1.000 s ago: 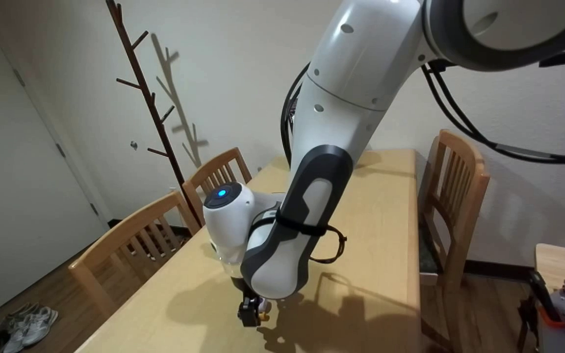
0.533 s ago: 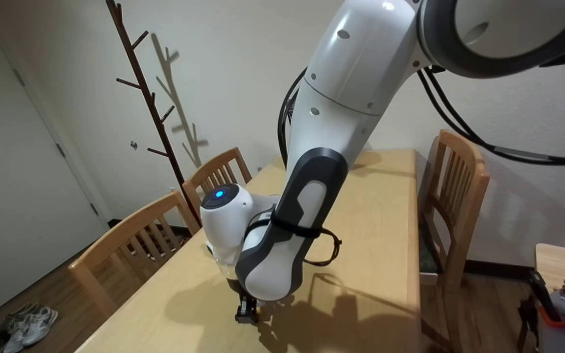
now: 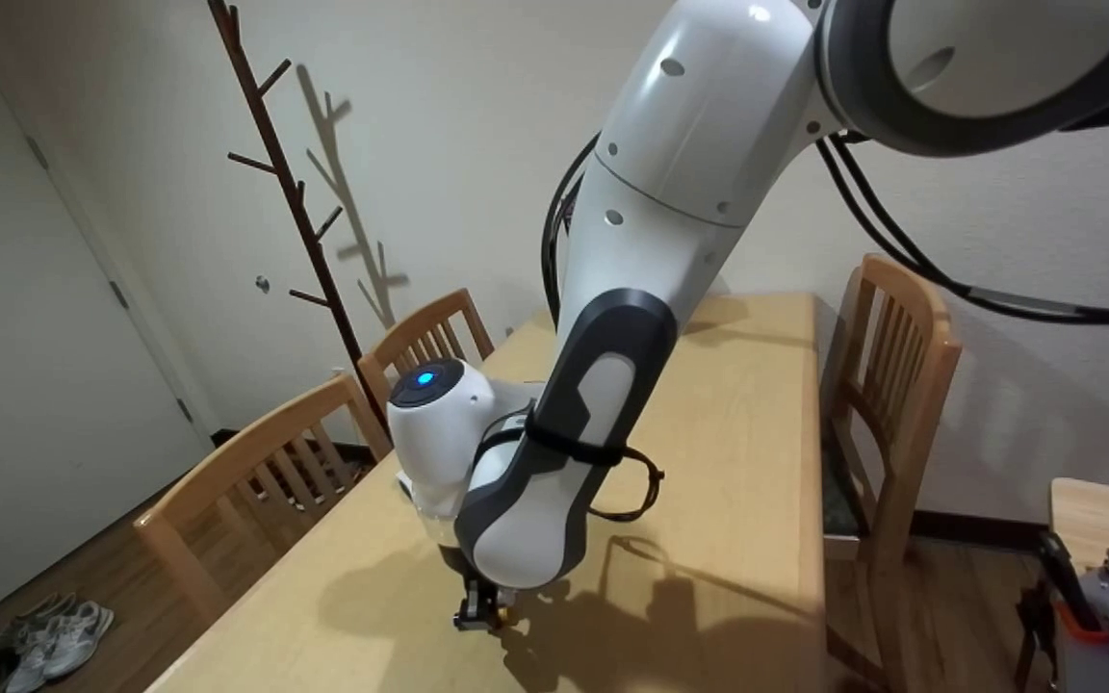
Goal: Place the two small objects in the bag
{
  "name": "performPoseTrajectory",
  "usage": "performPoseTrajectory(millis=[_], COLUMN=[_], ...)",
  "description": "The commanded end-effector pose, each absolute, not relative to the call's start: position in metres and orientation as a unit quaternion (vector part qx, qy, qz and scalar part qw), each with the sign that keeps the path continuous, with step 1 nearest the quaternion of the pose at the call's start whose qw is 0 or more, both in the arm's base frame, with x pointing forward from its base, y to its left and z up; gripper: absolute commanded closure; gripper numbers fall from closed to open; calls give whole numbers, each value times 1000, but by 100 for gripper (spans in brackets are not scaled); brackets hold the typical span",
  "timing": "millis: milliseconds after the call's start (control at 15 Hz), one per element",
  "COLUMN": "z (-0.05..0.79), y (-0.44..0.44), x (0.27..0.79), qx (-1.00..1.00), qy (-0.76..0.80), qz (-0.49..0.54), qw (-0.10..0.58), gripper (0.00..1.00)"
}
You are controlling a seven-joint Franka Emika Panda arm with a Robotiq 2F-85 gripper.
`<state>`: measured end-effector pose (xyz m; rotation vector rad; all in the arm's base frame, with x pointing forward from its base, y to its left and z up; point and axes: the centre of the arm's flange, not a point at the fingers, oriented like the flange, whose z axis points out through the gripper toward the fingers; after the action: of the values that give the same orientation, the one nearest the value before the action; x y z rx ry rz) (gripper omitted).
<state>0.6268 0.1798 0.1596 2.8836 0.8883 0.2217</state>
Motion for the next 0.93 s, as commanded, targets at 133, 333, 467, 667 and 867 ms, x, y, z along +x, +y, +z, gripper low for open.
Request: performPoseTrajectory(millis=[133, 333, 467, 667, 867], z=[180, 207, 222, 224, 222], y=[208, 258, 305, 363, 365], x=[624, 613, 602, 573, 572], qx=[938, 914, 891, 856, 873], qy=[331, 388, 433, 501, 469], qz=[81, 114, 129, 124, 132], qw=[58, 46, 33, 3, 7], gripper=[81, 81, 81, 81, 56])
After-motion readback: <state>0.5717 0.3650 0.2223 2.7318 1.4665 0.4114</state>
